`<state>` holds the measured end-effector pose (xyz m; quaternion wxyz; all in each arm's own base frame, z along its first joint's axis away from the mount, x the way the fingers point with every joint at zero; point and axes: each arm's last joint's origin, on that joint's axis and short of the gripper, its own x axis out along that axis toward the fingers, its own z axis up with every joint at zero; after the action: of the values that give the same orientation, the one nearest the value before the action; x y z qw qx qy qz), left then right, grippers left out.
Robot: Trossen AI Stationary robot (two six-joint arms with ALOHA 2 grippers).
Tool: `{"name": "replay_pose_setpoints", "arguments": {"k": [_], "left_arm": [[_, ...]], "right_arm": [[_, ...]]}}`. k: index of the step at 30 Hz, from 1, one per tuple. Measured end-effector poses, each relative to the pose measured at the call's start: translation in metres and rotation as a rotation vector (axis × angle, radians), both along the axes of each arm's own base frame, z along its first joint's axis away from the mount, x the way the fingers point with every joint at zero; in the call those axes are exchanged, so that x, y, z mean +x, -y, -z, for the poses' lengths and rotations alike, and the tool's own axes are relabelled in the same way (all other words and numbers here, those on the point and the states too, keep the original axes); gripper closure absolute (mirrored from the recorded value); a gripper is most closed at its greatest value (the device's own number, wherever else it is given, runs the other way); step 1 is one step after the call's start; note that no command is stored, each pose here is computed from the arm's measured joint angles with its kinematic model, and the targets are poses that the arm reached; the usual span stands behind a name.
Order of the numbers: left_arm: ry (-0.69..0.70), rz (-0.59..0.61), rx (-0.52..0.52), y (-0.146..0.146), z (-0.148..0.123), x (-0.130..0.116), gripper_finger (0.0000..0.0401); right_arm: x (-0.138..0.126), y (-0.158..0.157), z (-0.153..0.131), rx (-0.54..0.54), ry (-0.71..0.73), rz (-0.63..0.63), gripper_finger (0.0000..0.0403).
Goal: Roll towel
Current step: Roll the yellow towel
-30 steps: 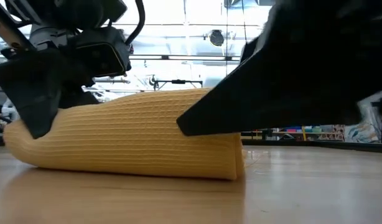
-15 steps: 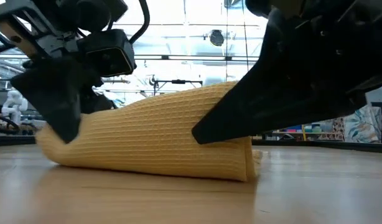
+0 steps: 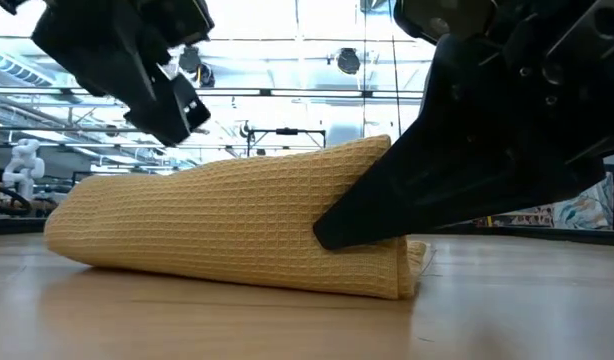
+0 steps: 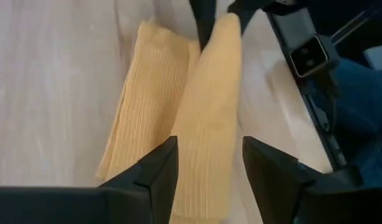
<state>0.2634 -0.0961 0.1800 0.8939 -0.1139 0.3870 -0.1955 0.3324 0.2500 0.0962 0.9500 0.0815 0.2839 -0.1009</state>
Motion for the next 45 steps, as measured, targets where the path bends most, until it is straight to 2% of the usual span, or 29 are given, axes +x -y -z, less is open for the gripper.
{"name": "replay_pose_setpoints", "arguments": {"k": [4,7,10,14,17,20,23,26,31,34,37,39,42,45], "left_arm": [[0.028,0.046,0.024,0.010,-0.005,-0.007,0.0203],[0.033,0.098,0.085,0.028,0.001,-0.013,0.0179],[0.052,0.128,0.240,0.046,0.014,-0.021,0.0147],[0.124,0.092,0.429,0.064,0.025,-0.027,0.0094],[0.174,0.023,0.517,0.071,0.030,-0.027,0.0058],[0.172,0.003,0.563,0.075,0.038,-0.028,0.0047],[0.153,0.009,0.577,0.075,0.045,-0.027,0.0070],[0.149,0.020,0.557,0.076,0.050,-0.024,0.0126],[0.144,0.021,0.507,0.076,0.048,-0.022,0.0275],[0.099,0.000,0.415,0.072,0.043,-0.020,0.0364],[0.015,-0.031,0.260,0.067,0.039,-0.016,0.0370],[-0.028,-0.028,0.175,0.064,0.037,-0.014,0.0356],[-0.097,-0.028,0.090,0.060,0.038,-0.013,0.0342],[-0.140,-0.040,0.035,0.055,0.039,-0.011,0.0347]], "right_arm": [[0.000,0.000,0.000,0.003,-0.001,-0.002,0.0318],[-0.001,0.000,0.001,0.017,-0.007,0.012,0.0317],[-0.001,0.001,0.001,0.012,-0.013,0.011,0.0317],[-0.001,0.001,0.002,0.008,-0.020,0.011,0.0317],[-0.001,0.002,0.002,0.008,-0.020,0.012,0.0317],[-0.001,0.002,0.002,0.007,-0.022,0.012,0.0317],[-0.001,0.002,0.002,0.002,-0.024,0.009,0.0317],[-0.001,0.002,0.003,-0.022,-0.029,-0.008,0.0317],[-0.001,0.002,0.003,-0.113,-0.046,-0.070,0.0316],[-0.002,0.003,0.002,-0.175,-0.061,-0.107,0.0304],[-0.004,0.004,-0.005,-0.208,-0.077,-0.136,0.0273],[-0.008,0.005,-0.011,-0.221,-0.097,-0.145,0.0245],[-0.016,0.003,-0.026,-0.211,-0.115,-0.158,0.0204],[-0.024,-0.001,-0.043,-0.189,-0.089,-0.149,0.0174]]}}
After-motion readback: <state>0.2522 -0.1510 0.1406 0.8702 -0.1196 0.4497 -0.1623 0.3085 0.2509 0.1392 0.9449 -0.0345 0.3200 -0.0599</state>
